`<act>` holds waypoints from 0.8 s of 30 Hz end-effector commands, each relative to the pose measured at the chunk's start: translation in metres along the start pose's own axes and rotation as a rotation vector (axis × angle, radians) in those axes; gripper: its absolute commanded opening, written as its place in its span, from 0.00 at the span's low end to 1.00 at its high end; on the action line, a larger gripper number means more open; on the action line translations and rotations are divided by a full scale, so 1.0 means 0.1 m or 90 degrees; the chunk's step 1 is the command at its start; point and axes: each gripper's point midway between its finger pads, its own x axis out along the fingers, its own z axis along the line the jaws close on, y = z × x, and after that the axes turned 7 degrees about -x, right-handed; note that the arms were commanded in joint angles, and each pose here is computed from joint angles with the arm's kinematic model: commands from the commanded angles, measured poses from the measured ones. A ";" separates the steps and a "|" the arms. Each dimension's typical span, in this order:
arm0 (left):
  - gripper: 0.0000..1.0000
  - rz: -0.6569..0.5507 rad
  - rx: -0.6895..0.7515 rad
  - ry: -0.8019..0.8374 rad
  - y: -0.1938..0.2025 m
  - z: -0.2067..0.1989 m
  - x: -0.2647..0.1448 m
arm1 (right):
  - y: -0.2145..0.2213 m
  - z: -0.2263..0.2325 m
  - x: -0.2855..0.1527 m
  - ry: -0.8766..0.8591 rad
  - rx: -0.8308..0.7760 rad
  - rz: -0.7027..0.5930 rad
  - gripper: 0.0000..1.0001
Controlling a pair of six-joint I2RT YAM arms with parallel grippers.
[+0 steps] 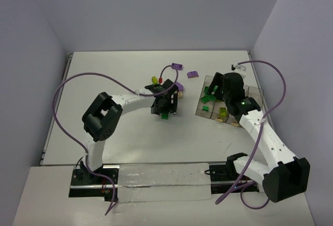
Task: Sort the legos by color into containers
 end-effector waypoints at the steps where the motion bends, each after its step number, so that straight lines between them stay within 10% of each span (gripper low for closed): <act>1: 0.88 -0.078 -0.013 0.059 -0.39 -0.18 -0.70 | 0.09 0.25 -0.10 -0.034 -0.032 0.009 0.84; 13: 0.85 -0.253 -0.244 0.025 -1.19 1.40 -1.83 | 1.11 1.33 -0.11 -0.174 -0.125 0.135 0.84; 24: 0.85 -0.269 -0.283 0.008 -1.17 1.68 -1.94 | 1.85 2.03 0.21 -0.168 -0.148 0.253 0.82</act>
